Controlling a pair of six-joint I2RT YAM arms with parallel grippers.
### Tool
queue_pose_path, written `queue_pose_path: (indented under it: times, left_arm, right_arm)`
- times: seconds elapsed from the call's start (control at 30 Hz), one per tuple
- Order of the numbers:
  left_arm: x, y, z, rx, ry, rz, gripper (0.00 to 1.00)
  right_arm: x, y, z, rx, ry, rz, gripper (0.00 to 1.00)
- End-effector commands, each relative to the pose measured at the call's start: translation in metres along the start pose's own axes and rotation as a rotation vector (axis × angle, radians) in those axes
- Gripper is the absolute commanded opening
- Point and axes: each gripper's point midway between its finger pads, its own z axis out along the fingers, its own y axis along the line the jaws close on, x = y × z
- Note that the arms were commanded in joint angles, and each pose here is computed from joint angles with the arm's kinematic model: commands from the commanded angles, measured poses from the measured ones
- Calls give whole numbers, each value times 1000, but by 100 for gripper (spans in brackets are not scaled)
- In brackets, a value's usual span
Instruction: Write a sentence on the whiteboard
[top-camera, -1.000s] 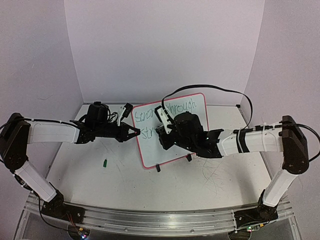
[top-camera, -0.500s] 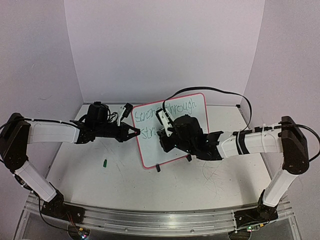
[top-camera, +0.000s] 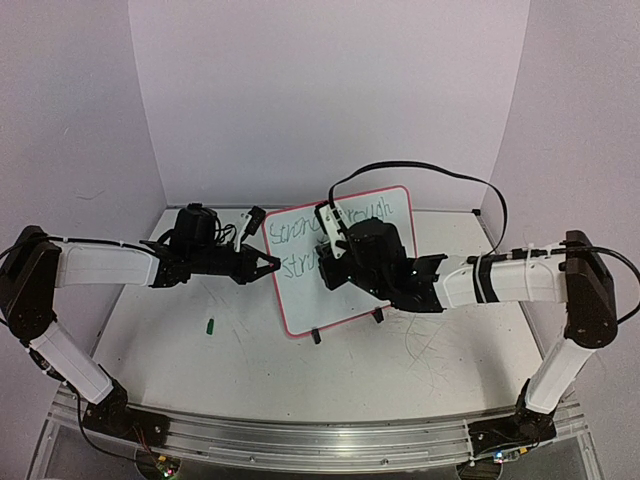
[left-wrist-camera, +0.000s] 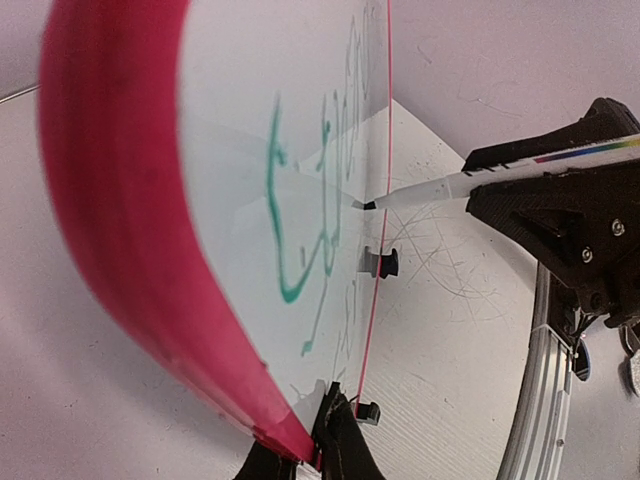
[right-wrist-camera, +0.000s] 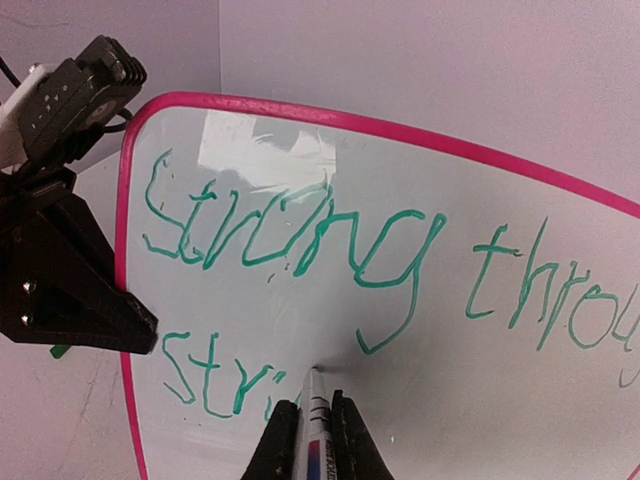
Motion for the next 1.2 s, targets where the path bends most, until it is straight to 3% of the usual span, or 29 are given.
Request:
queue_pose_path:
  times: [0.0,0.77,0.9,1.17]
  left_arm:
    - [7,44,-3,-212,33,61,0]
    - [7,46,-2,-218,36,61,0]
    - [8,46,-2,-219,38,60,0]
    - [8,46,-1,-216,39,60,0]
  right_arm:
    - [-9,-10,8,44,-23,-3,0]
    - [37,-8,-6,24,94,4,0]
    - [21,-16,-19,44,53,0,0]
    - [-22,1,-42,-129,-98,-4,0]
